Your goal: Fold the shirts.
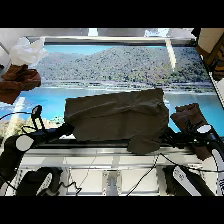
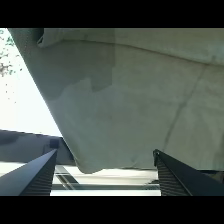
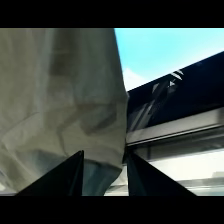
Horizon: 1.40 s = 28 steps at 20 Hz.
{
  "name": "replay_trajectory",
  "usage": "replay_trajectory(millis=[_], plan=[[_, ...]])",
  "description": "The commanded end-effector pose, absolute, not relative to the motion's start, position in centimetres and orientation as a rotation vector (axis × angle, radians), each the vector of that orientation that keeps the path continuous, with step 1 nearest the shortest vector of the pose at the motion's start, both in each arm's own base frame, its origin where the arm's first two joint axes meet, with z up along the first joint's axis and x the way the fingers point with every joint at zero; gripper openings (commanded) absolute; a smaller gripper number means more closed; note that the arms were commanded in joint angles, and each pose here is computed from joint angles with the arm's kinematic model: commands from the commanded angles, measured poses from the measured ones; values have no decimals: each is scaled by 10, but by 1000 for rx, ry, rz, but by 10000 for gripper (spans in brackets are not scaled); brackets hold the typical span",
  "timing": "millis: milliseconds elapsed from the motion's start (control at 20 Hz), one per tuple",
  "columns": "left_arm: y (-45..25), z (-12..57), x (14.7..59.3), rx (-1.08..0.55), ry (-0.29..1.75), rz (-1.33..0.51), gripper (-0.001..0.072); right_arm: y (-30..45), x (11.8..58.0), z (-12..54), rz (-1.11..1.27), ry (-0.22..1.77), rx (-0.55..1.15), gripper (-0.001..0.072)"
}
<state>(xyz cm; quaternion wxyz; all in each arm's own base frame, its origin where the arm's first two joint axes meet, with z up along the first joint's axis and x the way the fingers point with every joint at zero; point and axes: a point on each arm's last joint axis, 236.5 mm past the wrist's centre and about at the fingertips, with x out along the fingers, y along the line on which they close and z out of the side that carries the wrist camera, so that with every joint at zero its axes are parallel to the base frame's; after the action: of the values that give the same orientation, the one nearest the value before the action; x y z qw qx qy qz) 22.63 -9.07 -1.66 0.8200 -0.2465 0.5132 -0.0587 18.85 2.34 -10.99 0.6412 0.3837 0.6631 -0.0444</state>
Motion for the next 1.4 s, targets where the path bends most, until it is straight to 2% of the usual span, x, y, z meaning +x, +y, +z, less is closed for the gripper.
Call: replay_trajectory(millis=[0,200,300,350,400,450,650,700,950,1200,1350], plan=[[-91,-16,226,-526,1092,-125,690,27,186,-109,-88,1525,887,307],[-90,-16,227,-526,1087,-124,690,25,192,-110,-97,1501,893,306],[-90,-15,230,-528,1076,-123,690,32,198,-110,-92,1473,949,305],[-91,-14,230,-531,1072,-124,690,38,201,-111,-74,1455,977,273],[-91,-14,230,-535,1072,-126,690,44,202,-113,-53,1441,1002,182],[-91,-14,230,-536,1073,-127,690,49,200,-114,-39,1439,1013,138],[-92,-13,230,-541,1073,-129,691,49,200,-113,-5,1433,982,134],[-92,-13,230,-541,1074,-129,690,48,205,-110,20,1414,959,35],[-93,-14,229,-560,1079,-120,688,42,243,-62,115,1303,913,32],[-72,-25,228,-582,1099,12,690,30,252,-28,135,1278,811,32],[-88,-57,202,-656,1260,17,690,30,251,-27,137,1277,802,32]])
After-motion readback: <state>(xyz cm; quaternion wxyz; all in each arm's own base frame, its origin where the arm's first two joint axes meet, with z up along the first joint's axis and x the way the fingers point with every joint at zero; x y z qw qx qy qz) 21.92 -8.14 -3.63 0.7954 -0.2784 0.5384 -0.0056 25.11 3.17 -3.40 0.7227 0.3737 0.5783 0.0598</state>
